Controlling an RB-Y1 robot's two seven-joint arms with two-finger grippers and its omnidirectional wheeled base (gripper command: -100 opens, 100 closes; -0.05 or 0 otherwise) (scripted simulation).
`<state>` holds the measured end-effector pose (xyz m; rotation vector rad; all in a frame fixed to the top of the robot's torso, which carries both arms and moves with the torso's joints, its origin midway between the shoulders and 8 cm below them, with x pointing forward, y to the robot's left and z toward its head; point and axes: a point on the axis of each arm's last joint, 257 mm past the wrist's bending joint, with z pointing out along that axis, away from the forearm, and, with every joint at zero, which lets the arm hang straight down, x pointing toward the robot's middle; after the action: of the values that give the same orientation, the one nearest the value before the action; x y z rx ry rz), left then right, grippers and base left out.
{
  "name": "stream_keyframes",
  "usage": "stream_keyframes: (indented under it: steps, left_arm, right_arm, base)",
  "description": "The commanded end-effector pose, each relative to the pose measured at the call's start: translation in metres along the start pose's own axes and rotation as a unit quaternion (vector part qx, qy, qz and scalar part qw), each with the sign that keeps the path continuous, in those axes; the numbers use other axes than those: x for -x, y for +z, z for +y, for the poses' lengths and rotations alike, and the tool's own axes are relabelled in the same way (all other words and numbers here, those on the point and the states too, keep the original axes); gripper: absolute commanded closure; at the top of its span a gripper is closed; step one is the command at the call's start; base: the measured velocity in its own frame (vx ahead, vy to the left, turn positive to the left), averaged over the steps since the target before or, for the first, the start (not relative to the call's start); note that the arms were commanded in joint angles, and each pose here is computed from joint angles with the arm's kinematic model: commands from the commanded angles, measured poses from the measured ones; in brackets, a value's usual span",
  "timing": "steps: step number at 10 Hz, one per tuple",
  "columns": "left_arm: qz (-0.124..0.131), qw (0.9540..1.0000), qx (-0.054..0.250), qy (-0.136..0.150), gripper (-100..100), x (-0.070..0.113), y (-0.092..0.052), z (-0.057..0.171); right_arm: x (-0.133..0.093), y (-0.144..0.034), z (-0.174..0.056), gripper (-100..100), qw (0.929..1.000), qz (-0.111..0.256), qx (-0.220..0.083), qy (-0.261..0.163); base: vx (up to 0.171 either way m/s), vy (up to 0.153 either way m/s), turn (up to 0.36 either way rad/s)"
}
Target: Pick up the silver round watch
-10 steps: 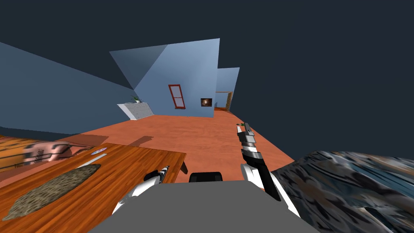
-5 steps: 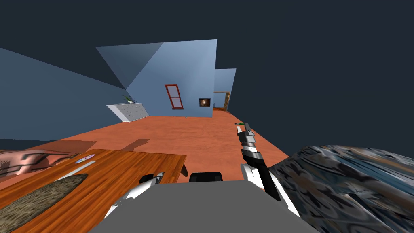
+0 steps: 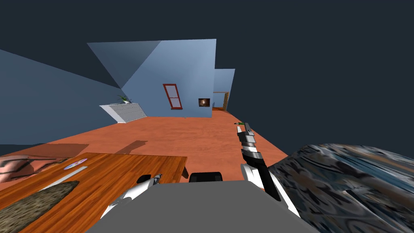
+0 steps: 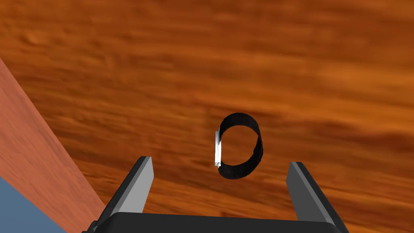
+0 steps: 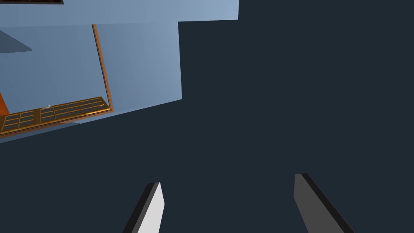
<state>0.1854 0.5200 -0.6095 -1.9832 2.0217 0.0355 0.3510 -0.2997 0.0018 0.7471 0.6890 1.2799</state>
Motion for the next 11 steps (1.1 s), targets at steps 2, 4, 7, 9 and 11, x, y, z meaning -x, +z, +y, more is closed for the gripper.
stream_keyframes:
  steps: [2, 4, 7, 9, 11]
  left_arm:
    - [0.016, 0.9997, 0.011, -0.012, -100, -0.029, 0.005, -0.006]
    - [0.006, 0.9996, 0.014, -0.024, -100, -0.024, 0.005, -0.005]
    - [0.017, 0.9987, 0.027, -0.04, -100, -0.051, 0.008, -0.011]
    - [0.01, 0.998, 0.029, -0.056, -100, -0.047, 0.008, -0.01]
    - [0.022, 0.9966, 0.04, -0.069, -100, -0.076, 0.01, -0.016]
  right_arm:
    - [0.0, 0.0, 0.0, 0, 1.0, 0.0, 0.0, 0.0]
    - [0.0, 0.0, 0.0, 0, 1.0, 0.0, 0.0, 0.0]
    - [0.0, 0.0, 0.0, 0, 1.0, 0.0, 0.0, 0.0]
    - [0.0, 0.0, 0.0, 0, 1.0, 0.0, 0.0, 0.0]
    - [0.0, 0.0, 0.0, 0, 1.0, 0.0, 0.0, 0.0]
  base:
    - [-0.023, 0.072, -0.156]
    - [-0.093, 0.155, -0.195]
    - [-0.071, 0.106, -0.214]
    - [-0.02, 0.056, 0.015]
    - [-0.035, 0.063, -0.129]
